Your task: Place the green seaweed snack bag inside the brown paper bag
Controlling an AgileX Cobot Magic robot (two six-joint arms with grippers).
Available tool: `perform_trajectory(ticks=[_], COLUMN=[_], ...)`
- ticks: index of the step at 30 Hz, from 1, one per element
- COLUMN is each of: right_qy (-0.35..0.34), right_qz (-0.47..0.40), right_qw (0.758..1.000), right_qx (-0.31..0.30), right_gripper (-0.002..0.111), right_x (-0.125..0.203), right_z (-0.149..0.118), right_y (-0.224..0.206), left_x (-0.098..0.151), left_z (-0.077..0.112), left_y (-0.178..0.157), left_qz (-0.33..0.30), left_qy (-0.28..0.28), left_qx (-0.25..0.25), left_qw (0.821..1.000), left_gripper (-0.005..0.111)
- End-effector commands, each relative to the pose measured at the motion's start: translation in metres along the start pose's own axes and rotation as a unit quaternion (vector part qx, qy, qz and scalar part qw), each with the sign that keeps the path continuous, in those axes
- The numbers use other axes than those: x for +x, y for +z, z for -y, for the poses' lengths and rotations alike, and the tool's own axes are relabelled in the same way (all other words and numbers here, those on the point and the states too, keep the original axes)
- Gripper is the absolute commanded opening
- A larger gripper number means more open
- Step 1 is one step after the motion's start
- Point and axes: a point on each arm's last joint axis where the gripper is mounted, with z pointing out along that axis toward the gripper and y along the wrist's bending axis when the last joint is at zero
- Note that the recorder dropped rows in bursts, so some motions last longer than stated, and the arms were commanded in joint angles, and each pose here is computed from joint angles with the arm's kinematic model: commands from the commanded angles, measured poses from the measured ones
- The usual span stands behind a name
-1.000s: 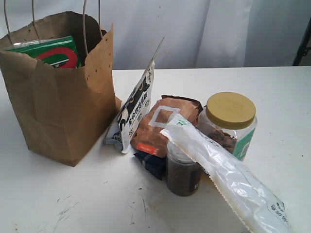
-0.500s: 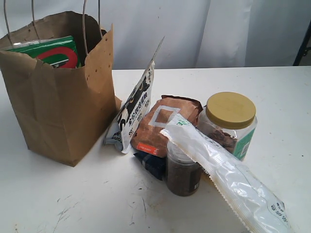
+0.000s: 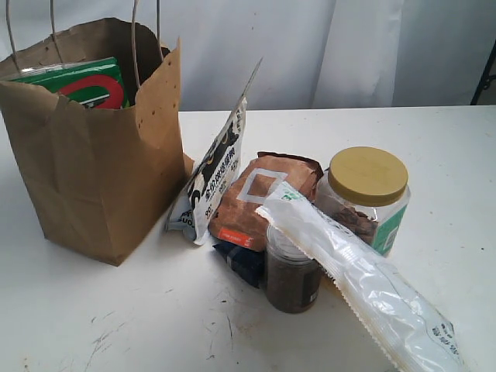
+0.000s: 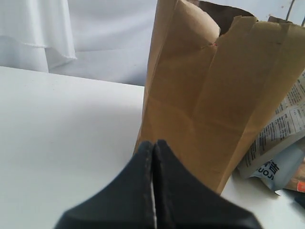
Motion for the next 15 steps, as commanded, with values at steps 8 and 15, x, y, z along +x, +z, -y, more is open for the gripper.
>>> perform_trajectory(ticks=[8, 15], right_qy=[0.003, 0.003], right_qz=[0.01, 0.01], right_qw=[1.0, 1.0], right_qx=[0.002, 0.002], right_gripper=[0.0, 0.0], right_x=[-0.0005, -0.0005], right_z=[0.0002, 0.0002], right_y=[-0.0002, -0.0002], left_x=[-0.0002, -0.0002], left_z=[-0.0007, -0.0007], left_y=[0.0, 0.0], left_qz=[0.008, 0.008], left_qy=[0.019, 0.019], left_qx=[-0.002, -0.002], left_qw=[1.0, 1.0], left_gripper=[0.0, 0.0])
